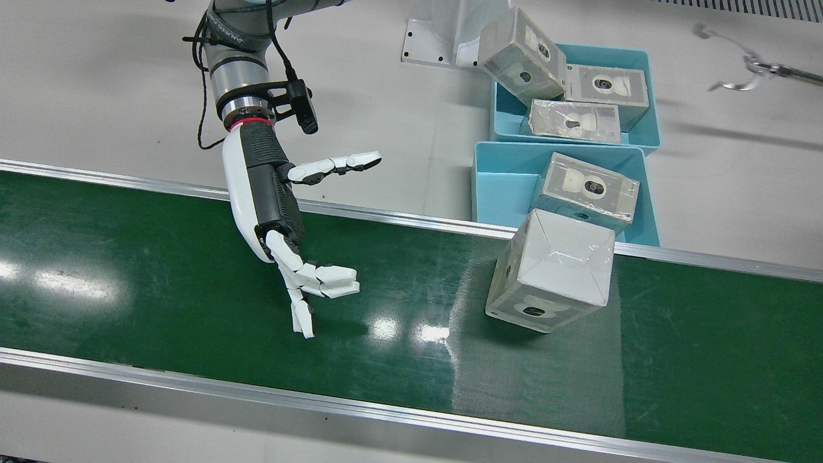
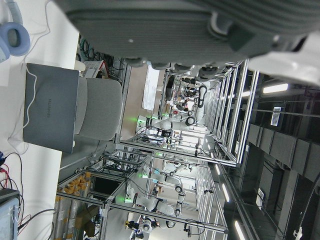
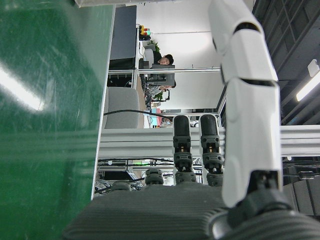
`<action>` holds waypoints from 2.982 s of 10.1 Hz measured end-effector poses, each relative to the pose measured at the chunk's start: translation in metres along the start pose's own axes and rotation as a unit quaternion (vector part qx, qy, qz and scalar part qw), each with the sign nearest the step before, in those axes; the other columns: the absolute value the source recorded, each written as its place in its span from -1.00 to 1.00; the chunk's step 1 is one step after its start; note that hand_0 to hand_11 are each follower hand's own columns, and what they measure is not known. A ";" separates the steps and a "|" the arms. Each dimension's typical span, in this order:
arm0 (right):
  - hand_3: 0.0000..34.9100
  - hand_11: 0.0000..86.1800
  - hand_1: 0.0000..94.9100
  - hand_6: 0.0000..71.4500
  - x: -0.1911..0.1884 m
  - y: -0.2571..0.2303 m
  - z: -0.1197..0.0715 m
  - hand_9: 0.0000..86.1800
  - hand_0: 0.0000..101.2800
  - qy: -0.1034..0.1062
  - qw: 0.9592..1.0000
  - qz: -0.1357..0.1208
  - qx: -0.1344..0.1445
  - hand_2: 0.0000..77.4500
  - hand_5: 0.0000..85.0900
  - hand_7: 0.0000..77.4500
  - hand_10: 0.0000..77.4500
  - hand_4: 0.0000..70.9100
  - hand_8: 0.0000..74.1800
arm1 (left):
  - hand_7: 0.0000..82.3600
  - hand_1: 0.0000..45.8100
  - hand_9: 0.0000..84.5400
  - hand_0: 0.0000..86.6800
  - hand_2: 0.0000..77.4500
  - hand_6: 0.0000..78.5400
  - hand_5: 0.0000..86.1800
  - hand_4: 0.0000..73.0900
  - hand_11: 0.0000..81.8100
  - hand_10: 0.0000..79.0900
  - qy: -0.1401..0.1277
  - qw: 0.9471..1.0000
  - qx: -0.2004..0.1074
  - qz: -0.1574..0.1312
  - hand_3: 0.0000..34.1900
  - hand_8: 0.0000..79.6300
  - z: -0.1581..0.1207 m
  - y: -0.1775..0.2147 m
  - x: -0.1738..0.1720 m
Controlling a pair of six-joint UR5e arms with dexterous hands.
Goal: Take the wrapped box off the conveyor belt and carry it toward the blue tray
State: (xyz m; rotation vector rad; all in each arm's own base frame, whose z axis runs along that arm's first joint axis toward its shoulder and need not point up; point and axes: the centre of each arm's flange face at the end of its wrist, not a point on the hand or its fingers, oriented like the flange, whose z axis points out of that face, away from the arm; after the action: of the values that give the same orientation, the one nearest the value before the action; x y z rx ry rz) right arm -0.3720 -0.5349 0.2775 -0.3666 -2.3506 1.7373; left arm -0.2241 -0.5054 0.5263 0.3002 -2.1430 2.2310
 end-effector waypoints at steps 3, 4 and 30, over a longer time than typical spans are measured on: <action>-0.36 -0.96 -0.57 -0.74 0.000 0.007 0.003 -0.86 0.02 0.000 1.000 0.004 -0.005 -0.48 -0.38 -0.28 -1.00 -0.54 -0.97 | -0.99 -1.00 -1.00 -1.00 -0.99 -1.00 -0.97 -1.00 -1.00 -0.99 0.000 1.000 0.000 0.000 -1.00 -0.99 0.000 0.000 0.000; -0.36 -0.96 -0.57 -0.73 0.000 0.009 0.003 -0.86 0.02 -0.001 1.000 0.005 -0.007 -0.48 -0.38 -0.28 -1.00 -0.51 -0.97 | -0.99 -1.00 -1.00 -1.00 -0.97 -1.00 -0.97 -1.00 -1.00 -0.99 0.000 1.000 0.000 0.000 -1.00 -0.99 0.000 0.000 0.000; -0.93 -0.15 -0.67 -0.10 0.039 0.128 0.027 0.11 0.14 0.013 0.997 0.043 -0.055 -0.21 0.10 0.42 0.01 0.23 0.12 | -0.99 -1.00 -1.00 -1.00 -0.97 -1.00 -0.97 -1.00 -1.00 -1.00 0.000 1.000 0.000 0.000 -1.00 -0.99 0.000 0.000 0.000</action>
State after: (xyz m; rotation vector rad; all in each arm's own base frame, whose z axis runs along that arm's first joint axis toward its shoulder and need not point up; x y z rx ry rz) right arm -0.4070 -0.5115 0.1470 -0.5127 -2.4517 1.6321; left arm -0.2241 -0.5055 0.5263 0.3002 -2.1430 2.2310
